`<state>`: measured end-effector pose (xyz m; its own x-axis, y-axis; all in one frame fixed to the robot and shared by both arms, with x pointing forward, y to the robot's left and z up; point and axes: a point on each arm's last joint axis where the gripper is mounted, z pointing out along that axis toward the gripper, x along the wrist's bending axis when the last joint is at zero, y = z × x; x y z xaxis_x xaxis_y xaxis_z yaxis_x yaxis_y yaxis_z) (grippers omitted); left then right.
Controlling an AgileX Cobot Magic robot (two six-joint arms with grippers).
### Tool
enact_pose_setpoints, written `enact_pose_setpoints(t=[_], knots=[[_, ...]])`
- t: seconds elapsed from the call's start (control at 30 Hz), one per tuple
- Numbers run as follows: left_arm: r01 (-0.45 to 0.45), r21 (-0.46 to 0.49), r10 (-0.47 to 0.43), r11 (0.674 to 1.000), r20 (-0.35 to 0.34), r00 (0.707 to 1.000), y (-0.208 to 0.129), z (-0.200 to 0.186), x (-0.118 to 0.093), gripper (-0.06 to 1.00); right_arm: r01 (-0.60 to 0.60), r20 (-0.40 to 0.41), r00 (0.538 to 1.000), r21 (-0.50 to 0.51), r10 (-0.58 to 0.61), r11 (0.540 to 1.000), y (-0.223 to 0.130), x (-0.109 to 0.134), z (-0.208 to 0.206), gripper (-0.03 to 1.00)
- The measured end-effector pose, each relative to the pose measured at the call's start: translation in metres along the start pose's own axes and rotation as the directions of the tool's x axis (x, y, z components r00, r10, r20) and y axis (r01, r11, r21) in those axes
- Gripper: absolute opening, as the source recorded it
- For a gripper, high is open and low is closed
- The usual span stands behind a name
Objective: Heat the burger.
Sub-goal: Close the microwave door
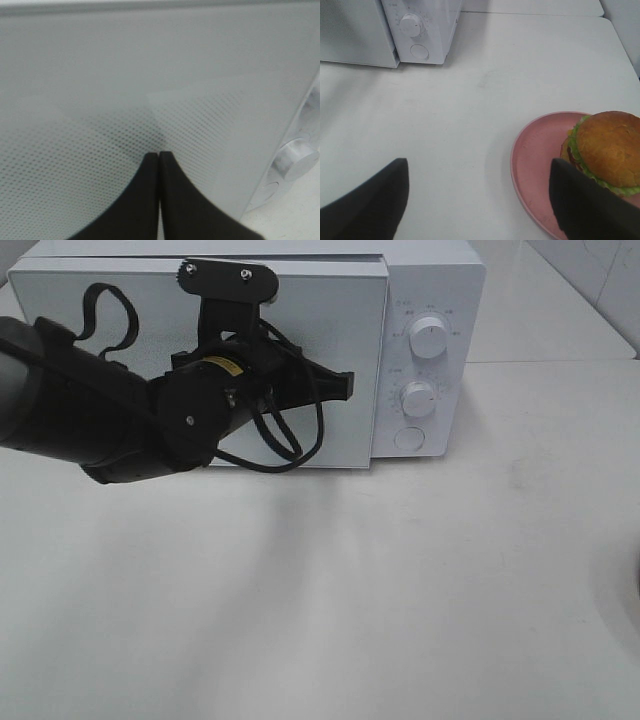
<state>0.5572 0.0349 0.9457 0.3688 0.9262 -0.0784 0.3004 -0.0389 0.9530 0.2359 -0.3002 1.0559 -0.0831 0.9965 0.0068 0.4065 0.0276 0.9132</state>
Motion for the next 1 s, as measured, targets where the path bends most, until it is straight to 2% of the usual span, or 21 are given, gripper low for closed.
enact_pose_setpoints(t=[0.43,0.8,0.87,0.97,1.0], knots=[[0.016,0.042,-0.018,0.999,0.029,0.999,0.008,0.021,-0.005,0.00,0.000,0.000,1.000,0.000,0.000,1.000,0.000,0.000,0.000,0.76],[-0.062,0.070,0.057,0.996,0.076,0.995,0.013,0.015,-0.017,0.00,0.000,0.000,1.000,0.000,0.000,1.000,0.000,0.000,0.000,0.76],[-0.086,0.117,0.069,0.989,0.138,0.988,0.017,0.007,-0.028,0.00,0.000,0.000,1.000,0.000,0.000,1.000,0.000,0.000,0.000,0.76],[-0.096,0.161,0.067,0.982,0.178,0.982,0.017,0.002,-0.032,0.00,0.000,0.000,1.000,0.000,0.000,1.000,0.000,0.000,0.000,0.76],[-0.106,0.208,0.060,0.972,0.217,0.974,0.017,-0.003,-0.036,0.01,0.000,0.000,1.000,0.000,0.000,1.000,0.000,0.000,0.000,0.76]])
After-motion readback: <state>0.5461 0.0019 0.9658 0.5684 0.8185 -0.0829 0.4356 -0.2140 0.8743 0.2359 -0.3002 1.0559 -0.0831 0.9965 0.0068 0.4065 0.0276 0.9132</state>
